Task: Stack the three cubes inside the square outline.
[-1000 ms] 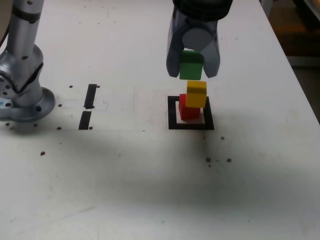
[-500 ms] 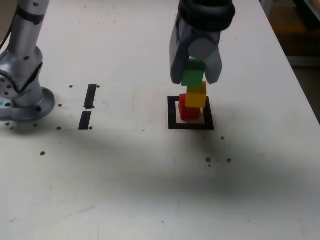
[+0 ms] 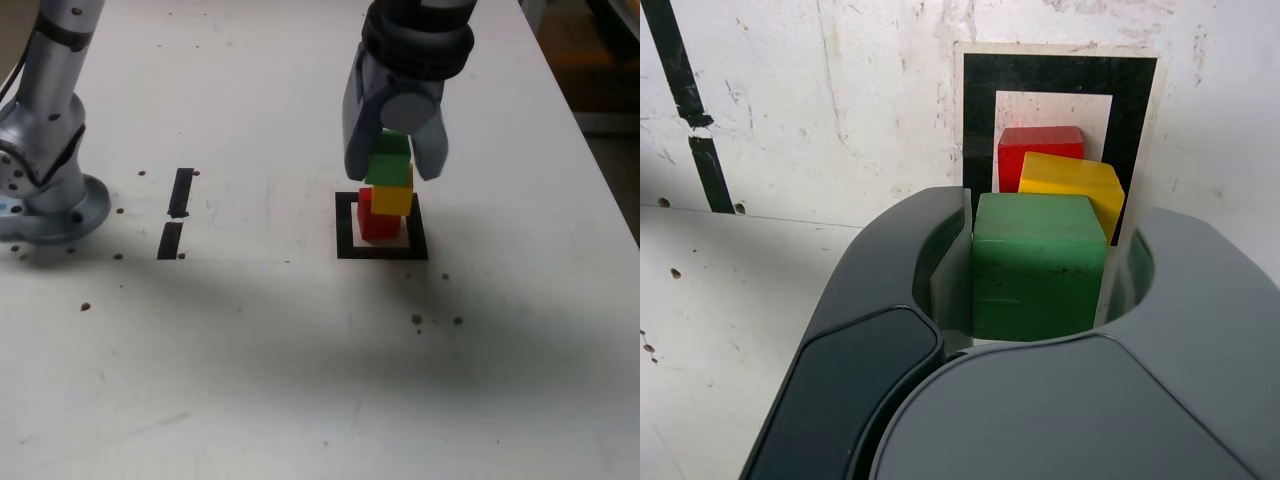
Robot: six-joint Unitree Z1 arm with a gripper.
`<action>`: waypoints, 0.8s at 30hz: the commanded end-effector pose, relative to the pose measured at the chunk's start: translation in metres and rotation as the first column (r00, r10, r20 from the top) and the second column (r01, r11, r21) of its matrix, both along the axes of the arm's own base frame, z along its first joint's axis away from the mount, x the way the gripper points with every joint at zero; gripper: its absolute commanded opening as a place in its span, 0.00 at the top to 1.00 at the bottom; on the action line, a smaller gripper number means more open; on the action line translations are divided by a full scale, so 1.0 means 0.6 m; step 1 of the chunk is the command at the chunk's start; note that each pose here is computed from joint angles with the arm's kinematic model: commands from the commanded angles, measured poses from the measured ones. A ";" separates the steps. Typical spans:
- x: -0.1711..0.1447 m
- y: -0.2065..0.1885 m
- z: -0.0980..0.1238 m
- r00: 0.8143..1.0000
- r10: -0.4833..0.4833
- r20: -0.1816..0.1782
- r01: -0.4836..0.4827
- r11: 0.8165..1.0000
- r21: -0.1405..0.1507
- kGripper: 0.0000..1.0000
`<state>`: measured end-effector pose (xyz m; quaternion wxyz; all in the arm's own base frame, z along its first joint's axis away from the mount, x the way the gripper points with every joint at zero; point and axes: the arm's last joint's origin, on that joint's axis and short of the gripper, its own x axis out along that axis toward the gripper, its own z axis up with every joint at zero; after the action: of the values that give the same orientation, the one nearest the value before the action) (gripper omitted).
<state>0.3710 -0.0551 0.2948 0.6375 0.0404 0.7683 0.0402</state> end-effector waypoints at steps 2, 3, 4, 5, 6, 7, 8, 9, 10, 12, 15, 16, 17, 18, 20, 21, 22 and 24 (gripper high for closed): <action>0.000 0.001 -0.003 1.000 0.000 -0.003 0.000 1.000 -0.006 0.14; 0.000 0.001 -0.003 1.000 0.000 -0.002 0.000 1.000 -0.007 0.10; 0.000 0.001 -0.002 1.000 -0.001 0.000 0.001 1.000 -0.007 0.07; -0.001 0.001 -0.001 1.000 -0.001 0.001 0.001 1.000 -0.006 0.05; -0.002 0.001 0.001 1.000 -0.001 0.004 0.001 1.000 -0.005 0.03; -0.004 0.002 0.005 1.000 -0.002 0.009 0.002 1.000 -0.003 0.02; -0.007 0.002 0.009 1.000 -0.002 0.014 0.002 1.000 -0.001 0.01; -0.010 0.003 0.015 1.000 -0.002 0.021 0.002 1.000 0.001 0.01; -0.017 0.005 0.026 0.999 -0.002 0.032 0.002 1.000 0.004 0.01; -0.031 0.007 0.047 0.999 -0.002 0.052 0.002 1.000 0.009 0.00; -0.065 0.014 0.088 0.996 -0.003 0.092 0.002 1.000 0.013 0.00; -0.081 0.016 0.103 0.994 -0.004 0.107 0.003 1.000 0.014 0.00; -0.098 0.019 0.118 0.993 -0.005 0.122 0.003 1.000 0.014 0.00; -0.118 0.023 0.131 0.991 -0.006 0.135 0.004 1.000 0.013 0.00; -0.160 0.029 0.150 0.988 -0.006 0.152 0.005 1.000 0.007 0.00; -0.182 0.032 0.154 0.988 -0.006 0.153 0.005 1.000 0.004 0.01; -0.204 0.036 0.155 0.989 -0.004 0.150 0.004 1.000 0.001 0.01; -0.242 0.044 0.147 0.992 0.003 0.128 -0.002 1.000 -0.001 0.01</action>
<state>0.2643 -0.0363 0.3676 0.6678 0.0429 0.7418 0.0438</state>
